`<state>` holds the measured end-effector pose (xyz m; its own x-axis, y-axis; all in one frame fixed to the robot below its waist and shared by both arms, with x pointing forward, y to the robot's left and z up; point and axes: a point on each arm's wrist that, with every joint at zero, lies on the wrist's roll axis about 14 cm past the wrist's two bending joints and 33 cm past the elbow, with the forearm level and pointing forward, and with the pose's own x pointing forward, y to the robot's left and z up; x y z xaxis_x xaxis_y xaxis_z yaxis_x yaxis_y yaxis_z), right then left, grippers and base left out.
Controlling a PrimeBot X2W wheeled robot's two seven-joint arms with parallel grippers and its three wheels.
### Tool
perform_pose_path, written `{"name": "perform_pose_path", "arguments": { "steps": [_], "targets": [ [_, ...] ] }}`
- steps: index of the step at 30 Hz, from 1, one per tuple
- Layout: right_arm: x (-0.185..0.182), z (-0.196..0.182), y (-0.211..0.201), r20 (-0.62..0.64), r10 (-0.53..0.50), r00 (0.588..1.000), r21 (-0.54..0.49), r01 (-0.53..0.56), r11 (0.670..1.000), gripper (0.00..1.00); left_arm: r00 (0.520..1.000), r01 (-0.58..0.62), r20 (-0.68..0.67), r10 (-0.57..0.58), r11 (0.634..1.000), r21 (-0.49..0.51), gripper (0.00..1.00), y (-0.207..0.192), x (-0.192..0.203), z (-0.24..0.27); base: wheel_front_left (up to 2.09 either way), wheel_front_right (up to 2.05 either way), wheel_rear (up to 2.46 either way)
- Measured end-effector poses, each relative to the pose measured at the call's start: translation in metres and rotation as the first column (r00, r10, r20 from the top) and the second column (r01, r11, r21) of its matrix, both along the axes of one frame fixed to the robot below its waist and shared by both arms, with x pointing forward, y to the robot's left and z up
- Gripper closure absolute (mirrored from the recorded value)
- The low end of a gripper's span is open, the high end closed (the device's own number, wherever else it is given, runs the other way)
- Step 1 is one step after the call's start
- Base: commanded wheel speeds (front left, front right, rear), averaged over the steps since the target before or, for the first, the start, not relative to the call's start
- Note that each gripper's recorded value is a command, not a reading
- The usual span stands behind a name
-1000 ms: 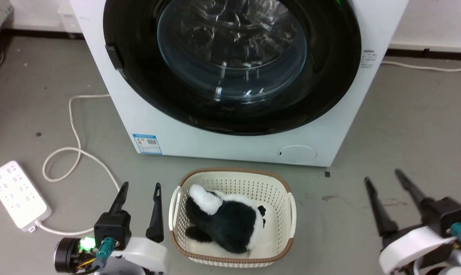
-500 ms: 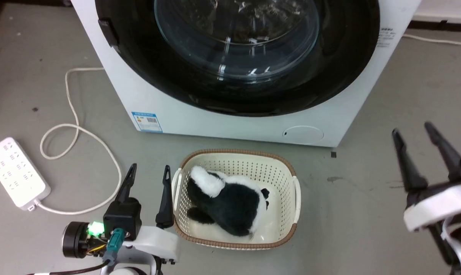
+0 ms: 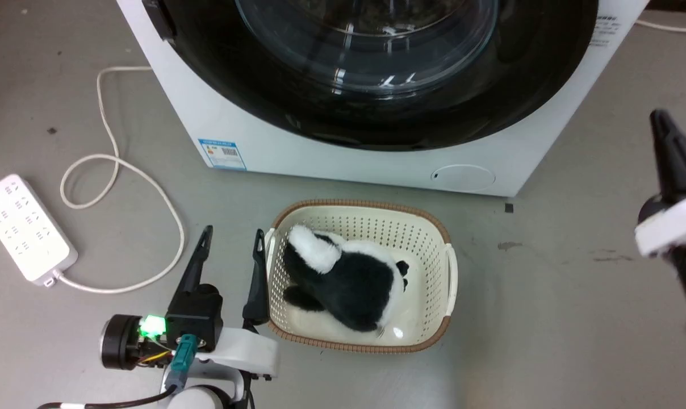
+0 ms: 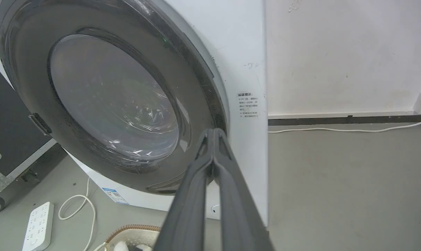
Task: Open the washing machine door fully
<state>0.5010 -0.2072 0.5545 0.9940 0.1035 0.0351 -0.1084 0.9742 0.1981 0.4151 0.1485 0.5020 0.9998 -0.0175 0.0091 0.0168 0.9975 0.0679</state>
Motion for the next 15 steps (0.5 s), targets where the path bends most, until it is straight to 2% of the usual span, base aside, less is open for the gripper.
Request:
{"name": "perform_pose_path", "arguments": {
  "steps": [7, 12, 15],
  "targets": [
    [0.034, -0.001, -0.008, -0.062, -0.001, 0.998, 0.136, 0.009, 0.991, 1.00, 1.000, -0.012, -0.001, 0.012, 1.000, 0.014, 0.00, 0.002, 0.005, -0.006, 0.00, 0.00, 0.00],
    [0.063, -0.002, -0.015, -0.129, 0.014, 0.991, 0.260, 0.020, 0.965, 1.00, 1.000, -0.014, 0.000, 0.014, 1.000, 0.016, 0.00, 0.000, 0.009, -0.009, 0.00, 0.00, 0.00],
    [0.073, -0.002, -0.015, -0.154, 0.029, 0.988, 0.290, 0.017, 0.957, 1.00, 1.000, -0.015, 0.004, 0.015, 1.000, 0.018, 0.00, 0.000, 0.011, -0.010, 0.00, 0.00, 0.00]
  ]
}}
